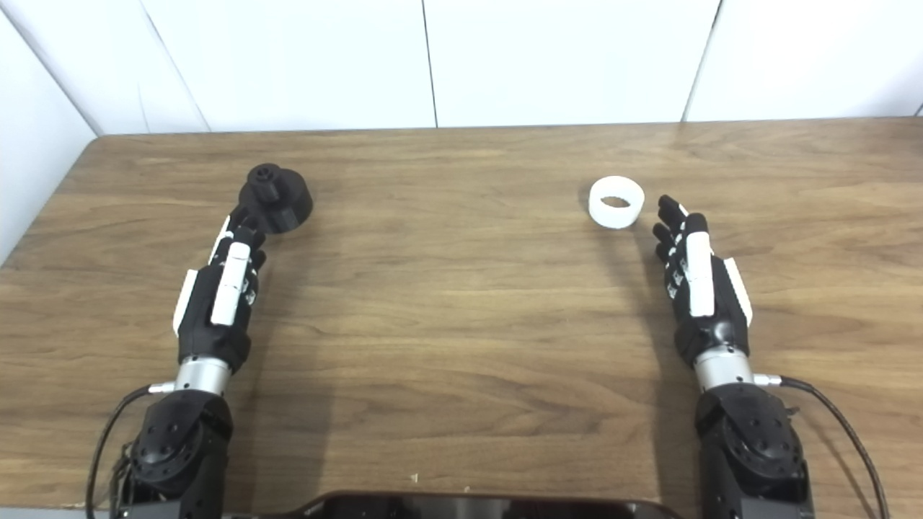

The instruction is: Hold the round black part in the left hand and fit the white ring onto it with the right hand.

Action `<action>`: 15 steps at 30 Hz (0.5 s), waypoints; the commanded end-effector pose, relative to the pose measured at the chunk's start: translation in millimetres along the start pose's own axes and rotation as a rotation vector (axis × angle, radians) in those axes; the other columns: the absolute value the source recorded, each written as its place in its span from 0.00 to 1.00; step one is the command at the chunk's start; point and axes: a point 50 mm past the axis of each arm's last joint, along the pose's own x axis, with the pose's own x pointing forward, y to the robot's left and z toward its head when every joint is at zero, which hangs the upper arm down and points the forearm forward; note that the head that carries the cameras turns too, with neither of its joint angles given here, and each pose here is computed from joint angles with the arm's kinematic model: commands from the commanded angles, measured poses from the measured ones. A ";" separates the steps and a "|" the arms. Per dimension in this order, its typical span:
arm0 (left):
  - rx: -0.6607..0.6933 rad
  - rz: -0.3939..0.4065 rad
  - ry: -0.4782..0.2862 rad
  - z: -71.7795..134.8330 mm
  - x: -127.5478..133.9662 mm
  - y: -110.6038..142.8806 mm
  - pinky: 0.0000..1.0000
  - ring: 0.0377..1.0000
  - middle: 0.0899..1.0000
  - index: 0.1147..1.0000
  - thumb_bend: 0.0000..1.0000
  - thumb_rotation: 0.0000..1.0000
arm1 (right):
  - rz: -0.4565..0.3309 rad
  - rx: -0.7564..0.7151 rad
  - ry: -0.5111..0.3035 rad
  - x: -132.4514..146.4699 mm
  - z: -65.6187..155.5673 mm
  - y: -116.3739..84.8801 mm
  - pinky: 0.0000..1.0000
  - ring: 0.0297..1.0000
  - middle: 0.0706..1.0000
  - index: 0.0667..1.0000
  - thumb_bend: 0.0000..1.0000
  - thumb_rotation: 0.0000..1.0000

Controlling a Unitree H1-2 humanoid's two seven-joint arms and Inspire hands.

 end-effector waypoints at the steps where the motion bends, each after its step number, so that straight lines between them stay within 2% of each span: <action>1: -0.002 -0.006 -0.069 18.4 6.2 -2.1 1.00 0.99 1.00 1.00 0.61 0.78 | 0.012 0.007 -0.086 8.3 18.7 5.0 0.98 0.95 0.95 0.91 0.64 1.00; 15: 0.002 -0.009 -0.070 14.8 8.7 0.3 1.00 1.00 1.00 1.00 0.60 0.77 | 0.015 0.006 -0.085 10.6 17.0 5.8 0.98 0.95 0.94 0.90 0.65 1.00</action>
